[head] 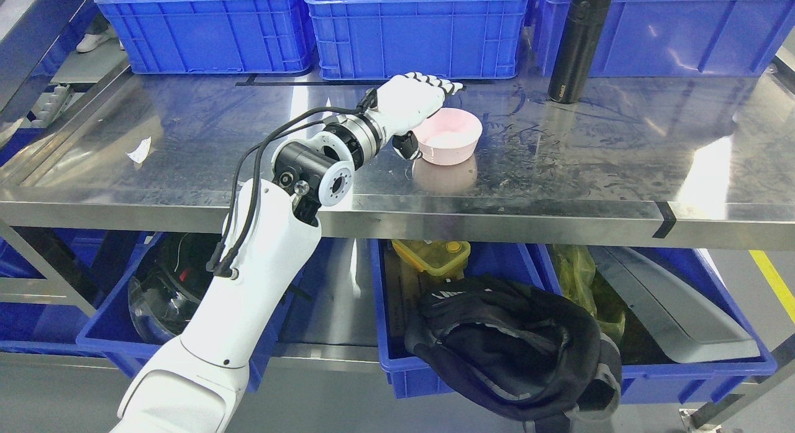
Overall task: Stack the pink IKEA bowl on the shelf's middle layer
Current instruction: 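Close the left hand fingers around the pink bowl's rim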
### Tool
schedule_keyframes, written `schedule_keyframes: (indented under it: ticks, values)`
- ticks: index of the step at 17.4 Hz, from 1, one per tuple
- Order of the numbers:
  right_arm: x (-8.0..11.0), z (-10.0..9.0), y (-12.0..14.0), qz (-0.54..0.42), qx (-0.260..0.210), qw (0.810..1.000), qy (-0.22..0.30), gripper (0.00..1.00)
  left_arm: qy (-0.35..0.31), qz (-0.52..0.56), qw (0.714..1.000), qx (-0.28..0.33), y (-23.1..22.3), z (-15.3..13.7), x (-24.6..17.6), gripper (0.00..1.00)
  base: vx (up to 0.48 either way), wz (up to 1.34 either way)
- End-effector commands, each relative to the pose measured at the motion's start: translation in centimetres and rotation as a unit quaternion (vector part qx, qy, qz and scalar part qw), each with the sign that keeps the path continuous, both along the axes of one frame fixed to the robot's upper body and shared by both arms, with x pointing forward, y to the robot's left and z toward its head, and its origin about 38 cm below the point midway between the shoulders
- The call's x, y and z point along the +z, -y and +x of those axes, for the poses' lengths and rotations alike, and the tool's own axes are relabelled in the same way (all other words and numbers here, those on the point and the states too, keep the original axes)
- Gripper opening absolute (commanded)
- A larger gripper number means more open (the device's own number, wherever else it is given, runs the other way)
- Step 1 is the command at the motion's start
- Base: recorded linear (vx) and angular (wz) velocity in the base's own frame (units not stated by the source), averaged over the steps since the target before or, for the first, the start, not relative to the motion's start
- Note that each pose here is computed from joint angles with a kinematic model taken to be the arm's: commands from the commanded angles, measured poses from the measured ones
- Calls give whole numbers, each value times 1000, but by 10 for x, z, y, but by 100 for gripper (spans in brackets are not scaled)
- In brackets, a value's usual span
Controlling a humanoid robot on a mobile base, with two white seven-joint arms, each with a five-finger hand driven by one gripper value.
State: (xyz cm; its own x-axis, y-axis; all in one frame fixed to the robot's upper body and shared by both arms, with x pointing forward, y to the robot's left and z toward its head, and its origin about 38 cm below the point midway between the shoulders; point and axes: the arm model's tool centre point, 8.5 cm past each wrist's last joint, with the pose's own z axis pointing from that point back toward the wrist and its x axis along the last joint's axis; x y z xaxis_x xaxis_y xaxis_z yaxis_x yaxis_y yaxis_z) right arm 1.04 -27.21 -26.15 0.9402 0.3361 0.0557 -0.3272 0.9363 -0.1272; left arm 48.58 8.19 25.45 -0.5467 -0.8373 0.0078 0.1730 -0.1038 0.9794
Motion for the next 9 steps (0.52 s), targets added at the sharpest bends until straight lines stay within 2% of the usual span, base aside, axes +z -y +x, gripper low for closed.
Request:
schedule_keyframes:
  ticks: [1, 9]
  values:
    - [1, -4, 10, -7, 0, 1000, 1, 100, -45, 41, 998, -25, 33, -6, -30, 100, 0, 0]
    - [1, -4, 10, -7, 0, 1000, 1, 100, -50, 51, 997, 1, 21, 4, -36, 98, 0, 0]
